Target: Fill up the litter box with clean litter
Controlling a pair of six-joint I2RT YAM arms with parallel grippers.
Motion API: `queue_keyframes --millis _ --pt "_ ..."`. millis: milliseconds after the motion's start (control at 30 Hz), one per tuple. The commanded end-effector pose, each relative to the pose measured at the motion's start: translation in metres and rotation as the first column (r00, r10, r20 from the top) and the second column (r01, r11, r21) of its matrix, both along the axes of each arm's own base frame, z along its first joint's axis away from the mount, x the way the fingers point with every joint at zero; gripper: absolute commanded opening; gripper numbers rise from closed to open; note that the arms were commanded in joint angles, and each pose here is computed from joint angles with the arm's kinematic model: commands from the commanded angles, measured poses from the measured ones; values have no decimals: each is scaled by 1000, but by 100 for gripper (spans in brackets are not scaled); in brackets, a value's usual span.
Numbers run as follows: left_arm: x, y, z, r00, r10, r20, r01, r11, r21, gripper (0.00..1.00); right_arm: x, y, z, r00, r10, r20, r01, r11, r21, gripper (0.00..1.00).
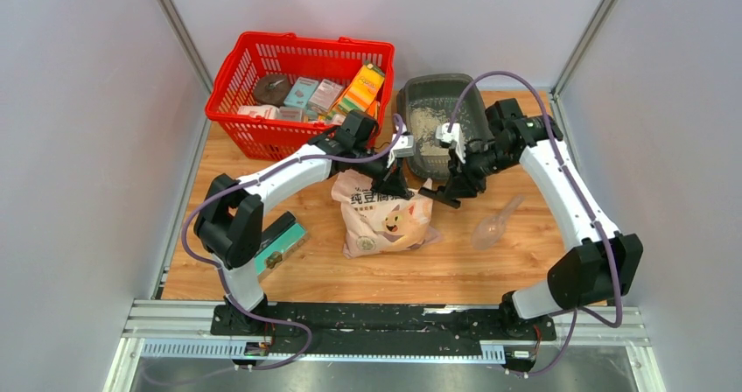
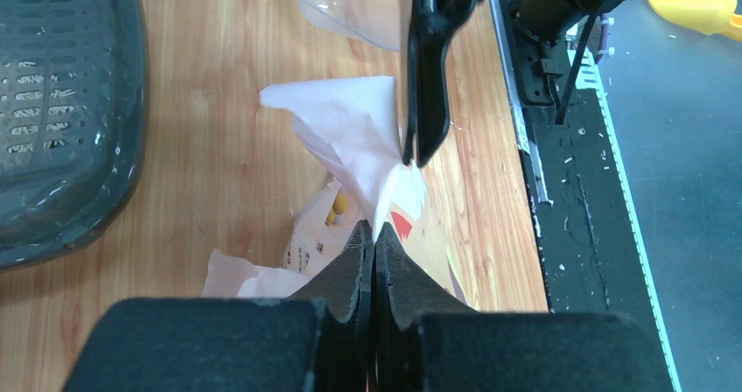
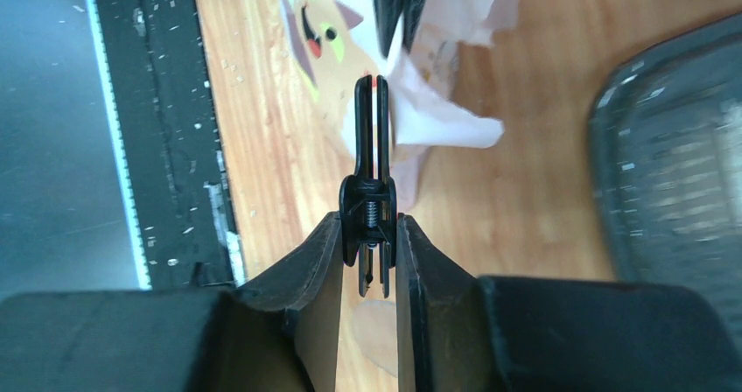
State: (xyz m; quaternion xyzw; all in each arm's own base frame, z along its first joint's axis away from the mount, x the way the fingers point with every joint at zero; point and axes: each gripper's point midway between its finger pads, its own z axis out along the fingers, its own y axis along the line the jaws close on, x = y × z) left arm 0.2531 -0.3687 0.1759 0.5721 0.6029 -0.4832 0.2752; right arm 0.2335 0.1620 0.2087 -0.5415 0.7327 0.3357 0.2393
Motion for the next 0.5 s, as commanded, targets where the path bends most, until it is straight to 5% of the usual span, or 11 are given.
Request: queue_keyframes --millis 0,300,467 --pt "2 -2 18 998 -30 57 32 999 -42 1 -6 -7 43 986 60 154 -59 998 -12 0" --pt "2 1 24 993 10 120 -3 998 -59 1 11 -25 54 946 76 315 -29 988 -149 0" --pt "3 4 34 983 26 180 -10 996 -85 31 15 -20 53 927 108 359 -55 986 -155 0"
